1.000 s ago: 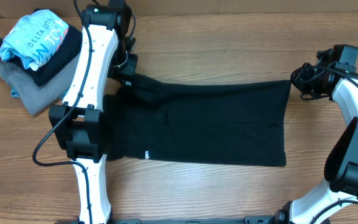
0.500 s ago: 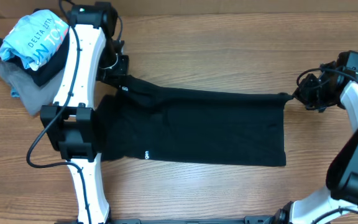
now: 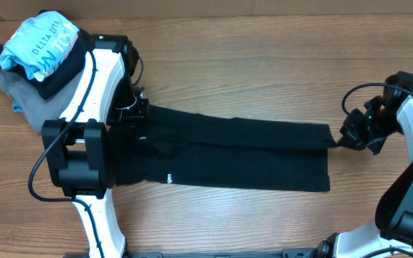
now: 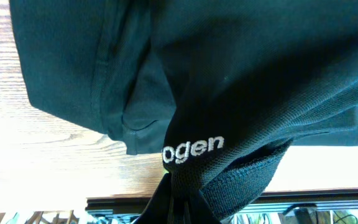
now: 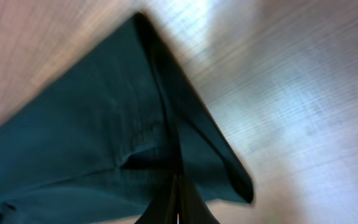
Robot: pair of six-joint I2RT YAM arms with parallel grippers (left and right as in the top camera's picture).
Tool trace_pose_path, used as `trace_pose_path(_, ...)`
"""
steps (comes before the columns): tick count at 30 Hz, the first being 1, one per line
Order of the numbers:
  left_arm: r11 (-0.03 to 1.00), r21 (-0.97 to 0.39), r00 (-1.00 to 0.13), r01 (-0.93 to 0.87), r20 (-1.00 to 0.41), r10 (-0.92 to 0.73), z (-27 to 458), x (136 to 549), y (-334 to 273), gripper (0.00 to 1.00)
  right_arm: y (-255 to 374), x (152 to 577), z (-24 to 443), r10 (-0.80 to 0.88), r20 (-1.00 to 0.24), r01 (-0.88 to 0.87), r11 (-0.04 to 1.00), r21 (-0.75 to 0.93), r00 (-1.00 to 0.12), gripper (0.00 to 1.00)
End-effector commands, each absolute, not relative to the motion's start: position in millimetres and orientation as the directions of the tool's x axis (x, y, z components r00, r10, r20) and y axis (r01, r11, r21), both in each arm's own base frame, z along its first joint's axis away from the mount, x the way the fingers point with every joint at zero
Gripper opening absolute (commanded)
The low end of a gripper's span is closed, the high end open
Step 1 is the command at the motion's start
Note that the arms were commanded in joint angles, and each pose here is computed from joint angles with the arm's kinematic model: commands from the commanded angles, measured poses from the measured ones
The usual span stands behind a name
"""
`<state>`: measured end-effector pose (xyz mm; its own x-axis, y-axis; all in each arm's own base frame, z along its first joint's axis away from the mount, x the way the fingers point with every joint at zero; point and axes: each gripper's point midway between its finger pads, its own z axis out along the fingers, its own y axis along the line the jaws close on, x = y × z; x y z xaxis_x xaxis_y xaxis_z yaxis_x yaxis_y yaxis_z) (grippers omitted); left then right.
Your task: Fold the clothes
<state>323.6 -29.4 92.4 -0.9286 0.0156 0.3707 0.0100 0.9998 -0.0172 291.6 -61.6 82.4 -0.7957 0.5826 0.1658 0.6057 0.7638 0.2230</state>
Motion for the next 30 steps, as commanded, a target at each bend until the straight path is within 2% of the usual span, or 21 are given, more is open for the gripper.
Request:
trace_pose_path(1, 0.999, 0.01, -0.937, 0.039, 0.348, 0.033, 99.8, 321.8, -23.2, 0.05, -74.7, 278.8, 84.0, 0.584, 0.149, 0.601, 0.788, 0.13, -0.798, 0.04)
trace_pose_path(7, 0.994, 0.105, -0.933, 0.041, 0.359, 0.001, 102.0, 319.0, -7.8, 0.06, -70.0, 260.5, 67.6, 0.59, 0.205, 0.616, 0.781, 0.099, -0.781, 0.04)
trace_pose_path(14, 0.993, 0.108, -0.928, 0.041, 0.371, -0.002, 103.2, 315.9, -7.2, 0.09, -66.9, 252.0, 50.6, 0.594, 0.22, 0.623, 0.777, 0.092, -0.774, 0.05)
trace_pose_path(18, 0.993, 0.108, -0.925, 0.042, 0.381, -0.002, 104.1, 313.6, -7.0, 0.15, -65.7, 248.6, 47.8, 0.593, 0.229, 0.624, 0.777, 0.089, -0.772, 0.07)
trace_pose_path(19, 0.993, 0.108, -0.925, 0.042, 0.381, -0.002, 104.1, 313.6, -7.0, 0.19, -65.4, 247.9, 47.7, 0.593, 0.232, 0.624, 0.777, 0.088, -0.771, 0.12)
trace_pose_path(20, 0.993, 0.108, -0.925, 0.042, 0.381, -0.002, 104.1, 313.6, -7.0, 0.25, -65.4, 246.8, 47.7, 0.593, 0.235, 0.624, 0.777, 0.085, -0.77, 0.25)
trace_pose_path(21, 0.993, 0.108, -0.925, 0.042, 0.381, -0.002, 104.1, 313.6, -7.1, 0.35, -65.6, 245.7, 47.9, 0.59, 0.237, 0.621, 0.78, 0.081, -0.772, 0.49)
trace_pose_path(22, 0.993, 0.107, -0.925, 0.042, 0.381, -0.002, 104.1, 313.6, -7.2, 0.43, -66.3, 244.6, 48.0, 0.589, 0.239, 0.62, 0.781, 0.075, -0.772, 0.54)
trace_pose_path(24, 0.993, 0.108, -0.925, 0.043, 0.381, -0.002, 104.1, 313.6, -7.1, 0.52, -67.2, 244.9, 48.0, 0.588, 0.236, 0.618, 0.783, 0.074, -0.773, 0.57)
trace_pose_path(30, 0.994, 0.1, -0.927, 0.039, 0.376, -0.002, 104.8, 314.7, -8.6, 0.57, -65.3, 258.4, 52.3, 0.588, 0.207, 0.617, 0.777, 0.122, -0.782, 0.6)
